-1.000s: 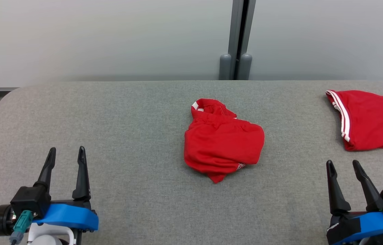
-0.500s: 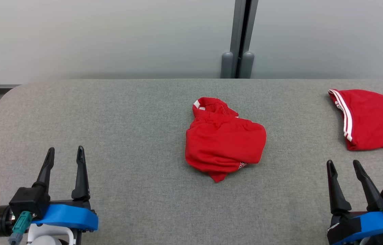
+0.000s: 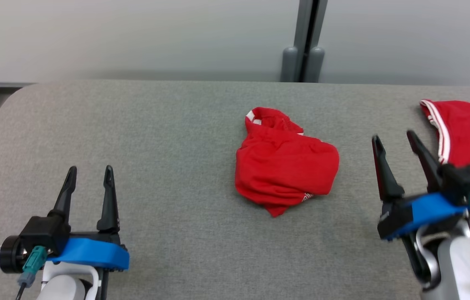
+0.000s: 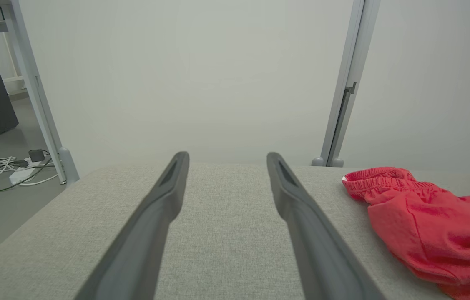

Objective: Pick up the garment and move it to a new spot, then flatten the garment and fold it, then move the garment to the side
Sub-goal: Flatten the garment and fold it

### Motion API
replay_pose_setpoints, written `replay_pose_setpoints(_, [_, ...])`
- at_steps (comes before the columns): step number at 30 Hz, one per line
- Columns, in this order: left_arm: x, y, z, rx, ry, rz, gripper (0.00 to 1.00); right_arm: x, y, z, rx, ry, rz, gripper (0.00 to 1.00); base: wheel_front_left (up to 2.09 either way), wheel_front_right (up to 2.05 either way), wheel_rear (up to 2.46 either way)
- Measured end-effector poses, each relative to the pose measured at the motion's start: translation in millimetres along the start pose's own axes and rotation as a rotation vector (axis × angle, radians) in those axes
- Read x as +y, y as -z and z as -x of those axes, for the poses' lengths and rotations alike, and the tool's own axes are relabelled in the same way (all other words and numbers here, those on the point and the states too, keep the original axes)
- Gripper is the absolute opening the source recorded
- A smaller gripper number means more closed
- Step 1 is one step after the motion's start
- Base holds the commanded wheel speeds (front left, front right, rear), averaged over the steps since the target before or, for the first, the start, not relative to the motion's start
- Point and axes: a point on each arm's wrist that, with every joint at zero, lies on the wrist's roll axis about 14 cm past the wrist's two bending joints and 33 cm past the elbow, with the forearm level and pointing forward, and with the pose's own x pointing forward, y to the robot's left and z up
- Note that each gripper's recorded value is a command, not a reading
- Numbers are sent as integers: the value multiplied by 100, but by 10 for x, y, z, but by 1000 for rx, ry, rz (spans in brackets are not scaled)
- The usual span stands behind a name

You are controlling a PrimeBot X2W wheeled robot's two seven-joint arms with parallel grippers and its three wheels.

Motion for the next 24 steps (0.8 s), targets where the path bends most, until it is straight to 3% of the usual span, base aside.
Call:
replay_pose_setpoints(5, [14,35,-70,6,-11,11,100,150,66,-484,50,-68,40,100,0,0,0])
replay_pose_setpoints(10, [86,102,-105,23,-36,16,100,204,498,-727,190,-97,46,100,0,0,0])
replay_pose_setpoints(17, [224,210,-106,53,-81,19,100,301,1265,-761,405,-124,18,100,0,0,0])
replay_pose_setpoints(24, [317,254,-65,65,-114,19,100,370,1749,-635,546,-113,-52,100,0,0,0])
